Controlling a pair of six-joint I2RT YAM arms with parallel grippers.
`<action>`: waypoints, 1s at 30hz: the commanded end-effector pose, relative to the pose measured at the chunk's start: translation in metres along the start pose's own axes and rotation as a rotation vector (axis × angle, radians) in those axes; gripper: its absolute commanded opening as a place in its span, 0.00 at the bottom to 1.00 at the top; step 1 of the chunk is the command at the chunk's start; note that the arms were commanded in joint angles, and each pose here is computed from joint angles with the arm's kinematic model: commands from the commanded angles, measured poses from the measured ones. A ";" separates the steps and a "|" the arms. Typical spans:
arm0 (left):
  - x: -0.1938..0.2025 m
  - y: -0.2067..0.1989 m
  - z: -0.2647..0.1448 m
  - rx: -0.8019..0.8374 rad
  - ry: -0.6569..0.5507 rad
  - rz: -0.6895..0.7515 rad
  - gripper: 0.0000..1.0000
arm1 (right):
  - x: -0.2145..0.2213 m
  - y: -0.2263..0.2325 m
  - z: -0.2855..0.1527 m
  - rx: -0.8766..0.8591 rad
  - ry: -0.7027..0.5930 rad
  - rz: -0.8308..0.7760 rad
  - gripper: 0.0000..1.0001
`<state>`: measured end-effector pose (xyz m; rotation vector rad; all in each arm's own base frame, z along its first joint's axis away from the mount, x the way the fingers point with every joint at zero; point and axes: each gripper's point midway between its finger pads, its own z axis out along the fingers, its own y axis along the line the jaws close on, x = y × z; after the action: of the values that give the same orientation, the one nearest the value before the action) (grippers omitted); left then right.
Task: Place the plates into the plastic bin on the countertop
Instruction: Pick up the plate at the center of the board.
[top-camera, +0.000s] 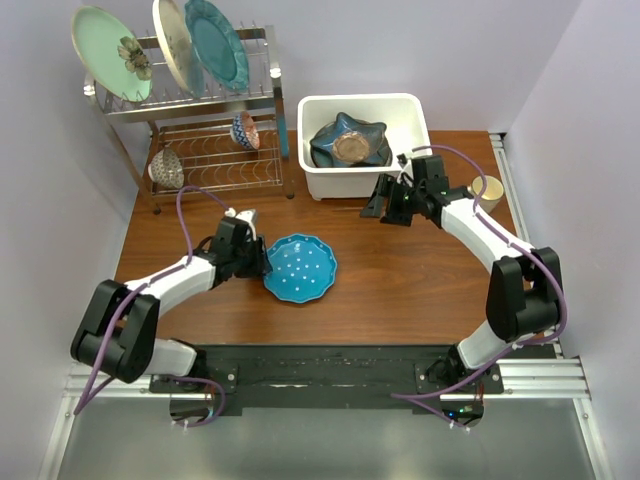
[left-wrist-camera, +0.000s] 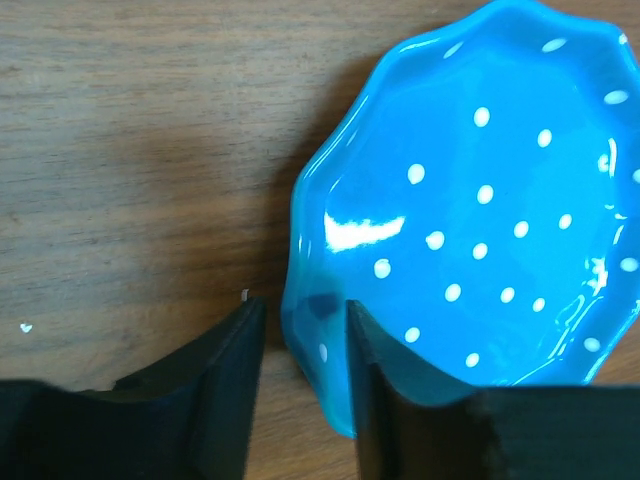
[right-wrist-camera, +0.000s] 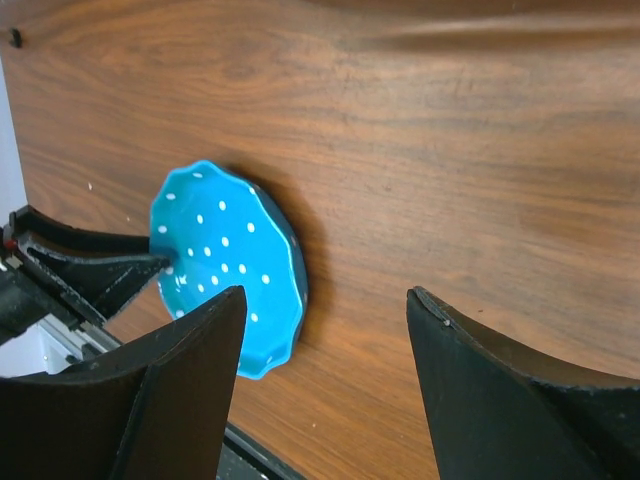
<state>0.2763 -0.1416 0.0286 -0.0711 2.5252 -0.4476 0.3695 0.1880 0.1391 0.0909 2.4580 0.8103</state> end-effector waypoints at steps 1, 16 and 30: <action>-0.002 -0.004 0.007 0.034 -0.016 -0.008 0.39 | -0.002 0.020 -0.003 -0.076 -0.031 -0.049 0.68; 0.012 -0.001 0.018 0.037 0.022 -0.011 0.00 | 0.068 0.021 0.036 -0.154 0.139 -0.024 0.68; -0.021 -0.021 -0.010 0.100 -0.087 -0.025 0.00 | 0.111 0.022 0.050 -0.313 0.245 0.052 0.68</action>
<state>0.2795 -0.1504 0.0319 -0.1040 2.4847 -0.5334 0.2997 0.2435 0.0531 -0.0322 2.6139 1.1412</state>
